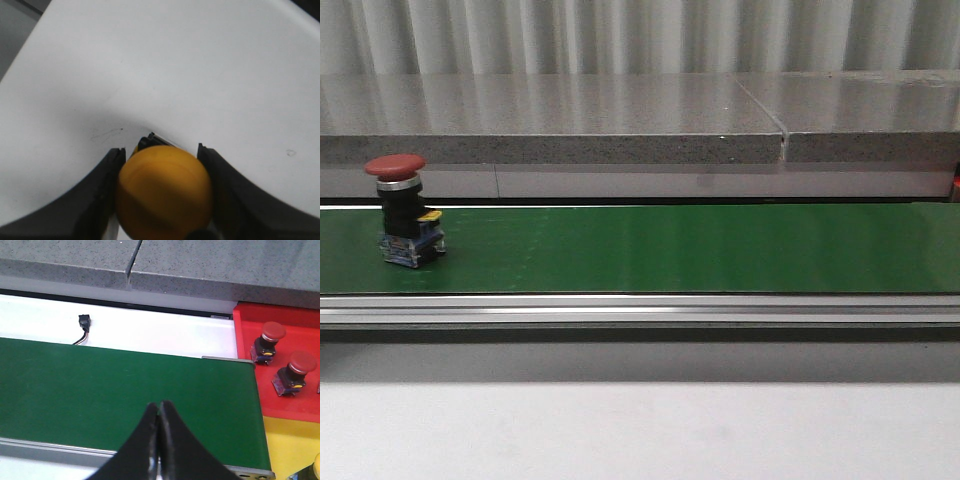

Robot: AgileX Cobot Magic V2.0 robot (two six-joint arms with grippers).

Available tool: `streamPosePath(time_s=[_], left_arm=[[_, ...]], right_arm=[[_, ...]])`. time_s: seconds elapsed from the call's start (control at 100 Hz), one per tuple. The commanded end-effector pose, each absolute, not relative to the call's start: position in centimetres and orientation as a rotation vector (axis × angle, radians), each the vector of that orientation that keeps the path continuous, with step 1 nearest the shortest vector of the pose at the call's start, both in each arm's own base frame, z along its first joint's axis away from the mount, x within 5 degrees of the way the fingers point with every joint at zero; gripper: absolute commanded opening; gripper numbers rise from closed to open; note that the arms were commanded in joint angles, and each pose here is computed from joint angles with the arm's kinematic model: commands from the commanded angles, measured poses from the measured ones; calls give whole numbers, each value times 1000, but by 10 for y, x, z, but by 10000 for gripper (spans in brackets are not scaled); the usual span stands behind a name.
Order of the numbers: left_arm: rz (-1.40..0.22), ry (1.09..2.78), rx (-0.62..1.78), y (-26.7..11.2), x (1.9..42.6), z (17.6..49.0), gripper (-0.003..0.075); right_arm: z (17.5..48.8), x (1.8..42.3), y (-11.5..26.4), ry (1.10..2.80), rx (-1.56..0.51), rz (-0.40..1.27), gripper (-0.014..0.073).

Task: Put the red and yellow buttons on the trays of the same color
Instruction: 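Grasp the yellow button with the left gripper and carry it over the belt, then lower the yellow-capped button onto the belt start and open the left gripper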

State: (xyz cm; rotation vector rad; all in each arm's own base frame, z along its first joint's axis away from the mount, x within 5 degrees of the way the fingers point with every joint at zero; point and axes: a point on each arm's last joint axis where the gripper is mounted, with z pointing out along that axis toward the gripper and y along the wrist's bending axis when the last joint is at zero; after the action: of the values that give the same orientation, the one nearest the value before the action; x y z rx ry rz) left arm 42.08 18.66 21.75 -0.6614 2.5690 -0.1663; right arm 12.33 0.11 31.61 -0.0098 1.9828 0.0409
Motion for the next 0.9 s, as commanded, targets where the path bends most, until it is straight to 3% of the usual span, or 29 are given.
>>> streamPosePath(time_s=[0.0,0.26,0.45,0.64,0.89], left_arm=[[-129,2418,-594,175,412,286,-20],[-44,2382,-443,141,379,356,-20],[15,2359,-326,106,348,387,-20],[-9,2358,-260,77,316,391,-20],[-52,2407,-185,47,289,371,-20]], right_arm=[[331,125,0,1883,-12,26,-67],[331,125,0,1883,-12,26,-67],[331,125,0,1883,-12,26,-67],[331,125,0,1883,-12,26,-67],[331,125,0,1883,-12,26,-67]])
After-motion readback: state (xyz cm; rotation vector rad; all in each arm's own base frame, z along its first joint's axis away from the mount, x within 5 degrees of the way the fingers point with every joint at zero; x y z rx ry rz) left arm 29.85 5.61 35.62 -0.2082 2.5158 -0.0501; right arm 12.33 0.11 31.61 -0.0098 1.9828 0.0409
